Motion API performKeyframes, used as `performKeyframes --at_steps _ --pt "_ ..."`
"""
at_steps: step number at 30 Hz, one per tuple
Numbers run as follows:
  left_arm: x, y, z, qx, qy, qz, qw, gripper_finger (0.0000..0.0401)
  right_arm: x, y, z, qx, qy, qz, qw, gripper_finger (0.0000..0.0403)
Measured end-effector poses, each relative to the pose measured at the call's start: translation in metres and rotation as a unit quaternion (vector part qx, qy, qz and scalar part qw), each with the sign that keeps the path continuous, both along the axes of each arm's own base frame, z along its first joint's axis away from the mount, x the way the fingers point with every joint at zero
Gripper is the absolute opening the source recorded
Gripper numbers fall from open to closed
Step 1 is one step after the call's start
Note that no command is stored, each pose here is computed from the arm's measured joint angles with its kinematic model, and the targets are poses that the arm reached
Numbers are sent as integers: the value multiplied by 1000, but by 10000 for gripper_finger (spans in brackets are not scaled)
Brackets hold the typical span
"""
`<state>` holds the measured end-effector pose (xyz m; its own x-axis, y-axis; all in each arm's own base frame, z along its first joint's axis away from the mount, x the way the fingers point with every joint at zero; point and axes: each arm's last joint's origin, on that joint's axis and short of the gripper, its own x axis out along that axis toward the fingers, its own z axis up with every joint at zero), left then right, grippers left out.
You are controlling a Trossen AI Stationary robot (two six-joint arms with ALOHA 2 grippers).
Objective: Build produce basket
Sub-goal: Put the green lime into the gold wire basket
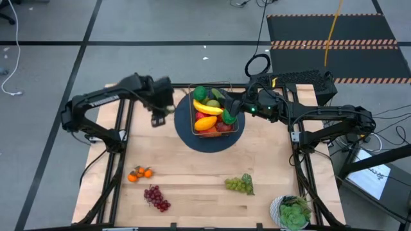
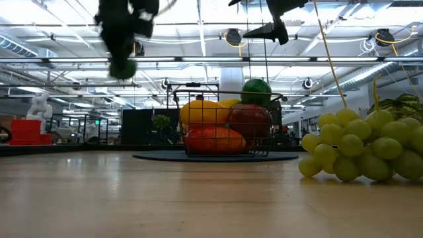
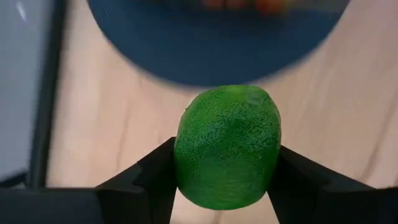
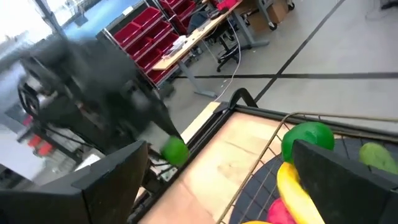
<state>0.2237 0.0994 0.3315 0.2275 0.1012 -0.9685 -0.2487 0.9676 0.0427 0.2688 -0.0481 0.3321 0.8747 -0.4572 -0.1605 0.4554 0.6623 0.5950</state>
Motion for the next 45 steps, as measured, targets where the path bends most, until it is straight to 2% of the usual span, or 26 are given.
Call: performKeyframes --at_steps 4,10,14,21,27,35,41,45 --pt "6 1 52 19 -120 22 992 208 -2 0 1 -30 18 7 999 391" --pt "6 0 109 21 -271 63 960 208 -4 0 2 -74 43 42 995 391" --pt "6 -1 135 -2 -353 115 929 209 -10 -3 2 -102 71 61 990 391" --pt "10 -2 160 -97 -462 224 853 209 -27 -5 12 -168 94 86 978 391" --pt "16 -6 170 -196 -508 303 782 209 -41 -3 21 -210 102 106 967 391" --pt "23 -17 180 -300 -535 352 707 209 -52 0 27 -226 99 115 962 391" --pt "26 -22 186 -338 -552 353 676 209 -55 1 29 -235 100 115 960 391" --pt "28 -26 189 -352 -555 349 668 209 -56 1 29 -236 101 116 960 391"
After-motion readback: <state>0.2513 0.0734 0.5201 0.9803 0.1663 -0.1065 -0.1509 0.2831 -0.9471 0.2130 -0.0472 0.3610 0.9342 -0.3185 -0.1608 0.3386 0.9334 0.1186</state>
